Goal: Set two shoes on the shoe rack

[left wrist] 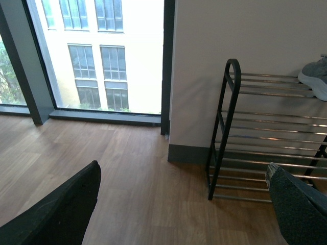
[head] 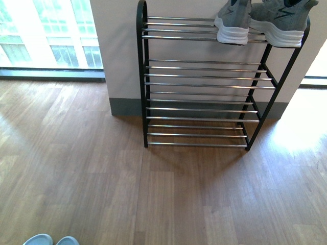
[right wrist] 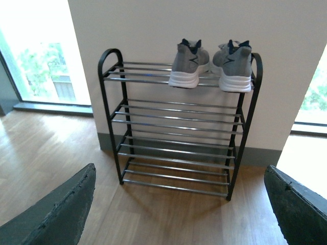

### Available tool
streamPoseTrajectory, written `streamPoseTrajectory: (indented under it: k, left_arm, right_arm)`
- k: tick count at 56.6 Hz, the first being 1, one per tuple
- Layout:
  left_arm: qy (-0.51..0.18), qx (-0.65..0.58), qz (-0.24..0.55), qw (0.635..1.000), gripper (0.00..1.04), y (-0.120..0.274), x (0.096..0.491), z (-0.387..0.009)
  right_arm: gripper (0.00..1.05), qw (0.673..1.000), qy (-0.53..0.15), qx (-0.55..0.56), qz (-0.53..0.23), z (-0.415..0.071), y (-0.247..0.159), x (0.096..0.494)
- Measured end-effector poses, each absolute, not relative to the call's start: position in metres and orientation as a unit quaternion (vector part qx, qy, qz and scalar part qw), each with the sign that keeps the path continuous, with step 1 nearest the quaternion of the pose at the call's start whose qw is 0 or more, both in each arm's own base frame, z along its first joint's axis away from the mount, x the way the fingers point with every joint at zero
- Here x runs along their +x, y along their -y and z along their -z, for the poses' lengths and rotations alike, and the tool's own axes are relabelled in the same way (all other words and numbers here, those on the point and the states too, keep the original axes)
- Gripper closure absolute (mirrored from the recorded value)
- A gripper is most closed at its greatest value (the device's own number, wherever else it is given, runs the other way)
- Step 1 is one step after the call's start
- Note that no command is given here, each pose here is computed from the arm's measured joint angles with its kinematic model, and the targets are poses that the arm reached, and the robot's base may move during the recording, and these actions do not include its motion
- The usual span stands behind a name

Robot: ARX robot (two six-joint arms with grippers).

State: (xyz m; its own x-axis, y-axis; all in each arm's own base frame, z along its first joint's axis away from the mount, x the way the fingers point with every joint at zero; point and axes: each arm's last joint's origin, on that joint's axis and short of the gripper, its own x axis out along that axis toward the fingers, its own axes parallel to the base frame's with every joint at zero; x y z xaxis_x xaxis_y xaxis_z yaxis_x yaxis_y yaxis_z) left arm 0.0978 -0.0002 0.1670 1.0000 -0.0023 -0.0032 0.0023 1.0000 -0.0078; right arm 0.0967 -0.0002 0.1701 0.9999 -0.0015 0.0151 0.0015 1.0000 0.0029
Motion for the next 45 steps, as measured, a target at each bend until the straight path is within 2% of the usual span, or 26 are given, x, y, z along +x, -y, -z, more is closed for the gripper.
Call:
streamPoseTrajectory:
  k: [45]
  left_arm:
    - [-0.002,-0.004,0.001,1.0,0.09,0.0002,0.0978,-0.167]
  right_arm:
    - [0.09,1.0,0.008,0.001,0.001,-0.1702,0.0002,0.0967]
